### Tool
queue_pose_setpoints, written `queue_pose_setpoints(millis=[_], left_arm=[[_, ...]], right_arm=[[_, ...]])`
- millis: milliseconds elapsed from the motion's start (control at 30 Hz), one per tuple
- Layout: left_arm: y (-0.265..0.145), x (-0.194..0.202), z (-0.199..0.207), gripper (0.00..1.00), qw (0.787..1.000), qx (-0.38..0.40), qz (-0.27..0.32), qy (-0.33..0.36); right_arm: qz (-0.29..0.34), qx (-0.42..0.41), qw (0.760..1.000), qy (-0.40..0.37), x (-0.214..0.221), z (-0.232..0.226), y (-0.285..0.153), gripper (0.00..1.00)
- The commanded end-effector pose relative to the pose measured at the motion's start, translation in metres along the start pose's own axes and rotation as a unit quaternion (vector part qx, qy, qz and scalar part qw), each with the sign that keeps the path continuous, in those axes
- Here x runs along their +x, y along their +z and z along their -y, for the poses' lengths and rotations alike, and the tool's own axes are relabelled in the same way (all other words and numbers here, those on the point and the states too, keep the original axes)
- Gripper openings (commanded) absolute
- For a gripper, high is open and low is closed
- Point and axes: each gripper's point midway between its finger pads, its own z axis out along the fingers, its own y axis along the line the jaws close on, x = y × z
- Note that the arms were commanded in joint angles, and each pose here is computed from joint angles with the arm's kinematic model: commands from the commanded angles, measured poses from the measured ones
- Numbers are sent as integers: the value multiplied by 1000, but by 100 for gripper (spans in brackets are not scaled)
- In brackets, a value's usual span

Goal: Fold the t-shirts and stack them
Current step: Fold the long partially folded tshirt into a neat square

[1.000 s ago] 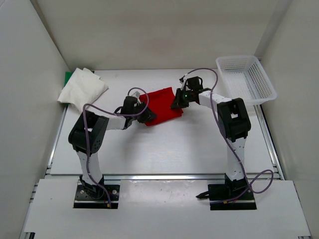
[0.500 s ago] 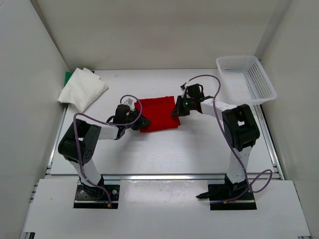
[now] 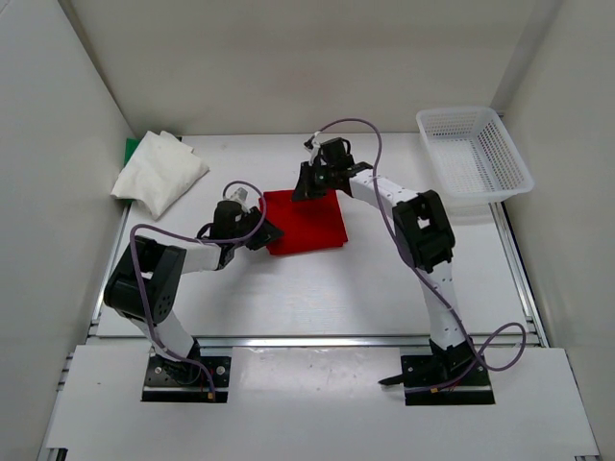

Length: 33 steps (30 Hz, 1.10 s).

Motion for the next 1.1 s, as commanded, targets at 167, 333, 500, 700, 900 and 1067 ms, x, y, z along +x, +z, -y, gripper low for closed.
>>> queue_pose_setpoints(millis=[167, 333, 500, 700, 900, 1067], left_arm=[[-8, 3, -12, 40, 1000, -1, -13, -3], [-15, 3, -13, 39, 1000, 5, -12, -11], [-20, -28, 23, 41, 999, 32, 26, 5], [0, -72, 49, 40, 997, 60, 52, -11], [40, -108, 50, 36, 997, 43, 64, -4], [69, -120, 34, 35, 998, 32, 44, -14]], right_arm=[[-30, -8, 999, 28, -19, 51, 26, 0], [-73, -34, 996, 44, 3, 54, 43, 0], [-48, -45, 998, -7, -33, 21, 25, 0], [-19, -10, 998, -52, -72, -7, -27, 26], [-32, 85, 995, -51, -69, 9, -72, 0], [-28, 108, 993, -32, -22, 25, -93, 0]])
